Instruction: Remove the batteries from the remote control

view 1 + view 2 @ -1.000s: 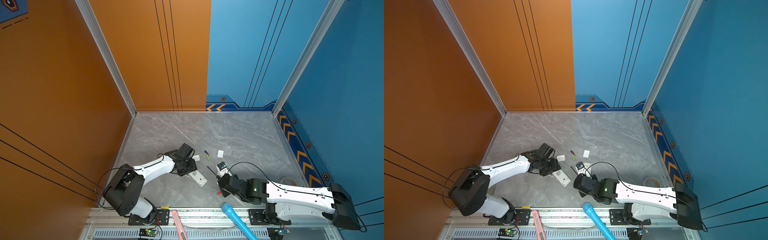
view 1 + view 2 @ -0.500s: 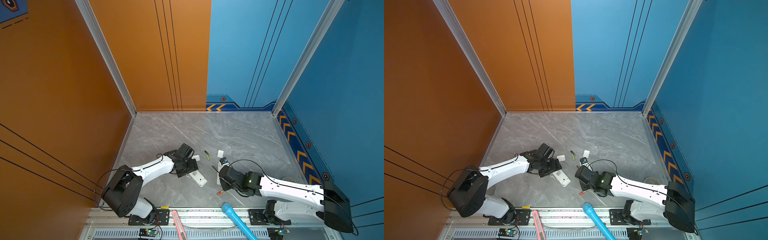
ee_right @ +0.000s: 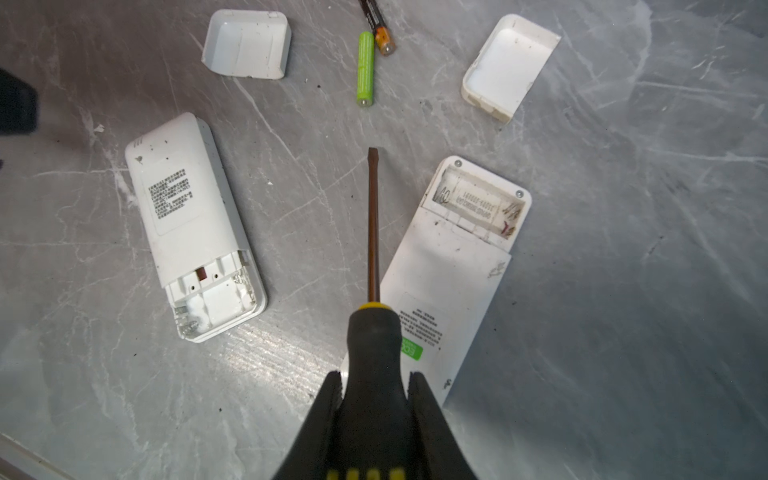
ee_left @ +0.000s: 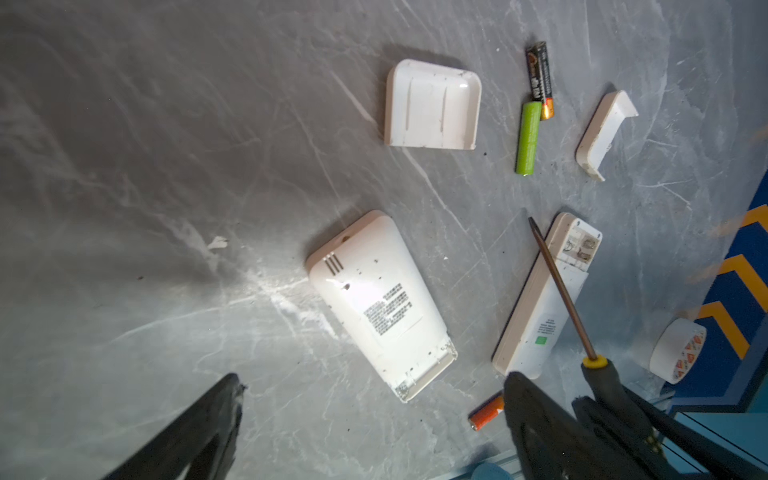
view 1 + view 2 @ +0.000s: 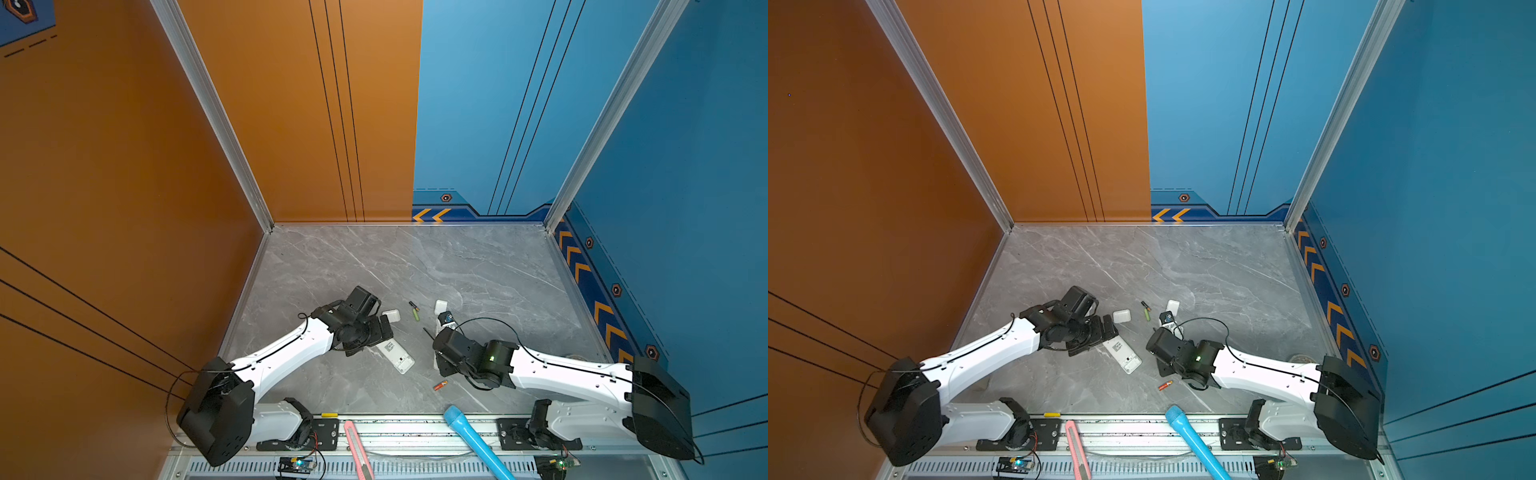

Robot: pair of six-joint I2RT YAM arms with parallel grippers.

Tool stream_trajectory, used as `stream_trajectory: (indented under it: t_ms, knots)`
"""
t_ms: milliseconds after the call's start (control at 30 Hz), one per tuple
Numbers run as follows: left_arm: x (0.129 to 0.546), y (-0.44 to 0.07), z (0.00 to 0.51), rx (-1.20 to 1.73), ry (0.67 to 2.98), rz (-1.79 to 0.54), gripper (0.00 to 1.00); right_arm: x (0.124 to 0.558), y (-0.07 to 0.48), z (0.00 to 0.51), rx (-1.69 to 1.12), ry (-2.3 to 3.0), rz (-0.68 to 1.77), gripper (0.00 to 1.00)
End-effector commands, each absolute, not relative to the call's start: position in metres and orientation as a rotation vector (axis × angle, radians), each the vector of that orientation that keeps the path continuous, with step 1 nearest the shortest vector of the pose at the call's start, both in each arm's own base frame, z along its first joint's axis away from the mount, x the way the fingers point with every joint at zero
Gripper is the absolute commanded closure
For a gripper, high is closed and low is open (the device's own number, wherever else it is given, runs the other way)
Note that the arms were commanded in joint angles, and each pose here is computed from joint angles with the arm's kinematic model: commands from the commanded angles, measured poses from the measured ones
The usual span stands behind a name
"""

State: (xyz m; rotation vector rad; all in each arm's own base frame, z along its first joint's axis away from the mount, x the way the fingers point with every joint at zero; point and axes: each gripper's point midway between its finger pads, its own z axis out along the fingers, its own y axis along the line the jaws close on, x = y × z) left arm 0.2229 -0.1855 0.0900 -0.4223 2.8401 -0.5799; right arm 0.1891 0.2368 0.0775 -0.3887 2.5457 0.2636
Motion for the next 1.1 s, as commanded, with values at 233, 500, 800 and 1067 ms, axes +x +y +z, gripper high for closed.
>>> stream_trajectory:
  t_ms: [233,500,800,1067]
  knots:
    - [0.171,-0.126,0.089,-0.458,2.913,-0.322,0.02,0.207,0.258,0.077,-0.343,2.523,0.278,0.94]
    - [0.165,-0.121,0.083,-0.451,2.919,-0.305,0.02,0.211,0.273,0.069,-0.347,2.524,0.282,0.94]
    - [0.168,-0.124,0.09,-0.421,2.902,-0.333,0.02,0.213,0.274,0.063,-0.293,2.507,0.253,0.94]
    - [0.17,-0.124,0.094,-0.428,2.887,-0.356,0.02,0.213,0.275,0.079,-0.266,2.424,0.288,0.94]
